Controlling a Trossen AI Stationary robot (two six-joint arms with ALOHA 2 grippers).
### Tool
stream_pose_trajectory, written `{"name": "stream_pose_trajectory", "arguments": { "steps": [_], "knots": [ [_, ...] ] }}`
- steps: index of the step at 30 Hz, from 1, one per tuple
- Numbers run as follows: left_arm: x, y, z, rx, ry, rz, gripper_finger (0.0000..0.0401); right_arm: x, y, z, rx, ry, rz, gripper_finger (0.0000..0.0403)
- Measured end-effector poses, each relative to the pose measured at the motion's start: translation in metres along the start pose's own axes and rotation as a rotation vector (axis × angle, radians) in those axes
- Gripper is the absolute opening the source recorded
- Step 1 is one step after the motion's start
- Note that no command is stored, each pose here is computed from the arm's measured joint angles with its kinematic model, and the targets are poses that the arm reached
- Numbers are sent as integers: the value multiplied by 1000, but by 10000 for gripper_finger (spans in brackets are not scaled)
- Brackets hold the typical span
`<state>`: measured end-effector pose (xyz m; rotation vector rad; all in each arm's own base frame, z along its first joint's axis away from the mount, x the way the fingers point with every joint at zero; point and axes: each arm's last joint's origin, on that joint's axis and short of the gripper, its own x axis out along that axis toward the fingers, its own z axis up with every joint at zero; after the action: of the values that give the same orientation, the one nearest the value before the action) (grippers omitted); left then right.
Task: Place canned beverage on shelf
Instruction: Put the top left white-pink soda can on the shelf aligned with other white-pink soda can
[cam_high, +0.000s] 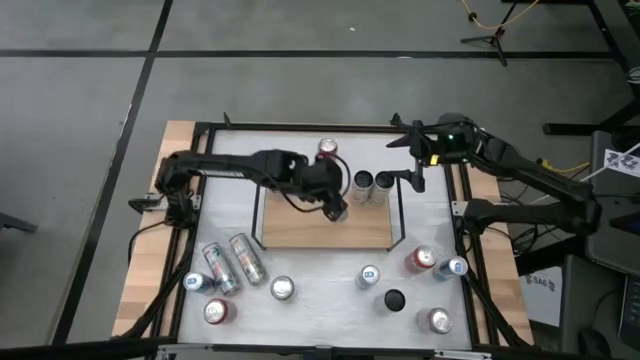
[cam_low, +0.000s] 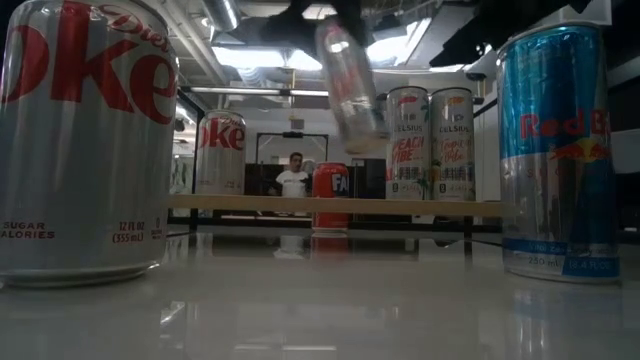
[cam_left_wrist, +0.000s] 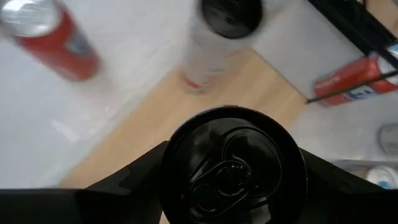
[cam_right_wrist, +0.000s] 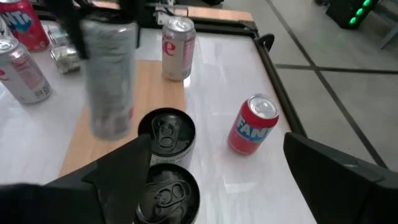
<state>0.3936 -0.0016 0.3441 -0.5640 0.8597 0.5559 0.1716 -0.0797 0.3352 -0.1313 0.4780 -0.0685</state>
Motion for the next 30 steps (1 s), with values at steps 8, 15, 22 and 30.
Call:
{"name": "stream_pose_trajectory", "arguments": {
  "steps": [8,15,22,30],
  "knots": [
    [38,-17,-10,21,54,-30,245,6,-2,-2,8,21,7,360],
    [51,-15,-10,36,60,4,245,6,-2,-2,8,21,7,360],
    [52,-11,-5,86,26,41,245,6,-2,-2,8,21,8,360],
    [55,-12,-7,130,40,44,245,6,-2,-2,8,21,8,360]
  ]
}}
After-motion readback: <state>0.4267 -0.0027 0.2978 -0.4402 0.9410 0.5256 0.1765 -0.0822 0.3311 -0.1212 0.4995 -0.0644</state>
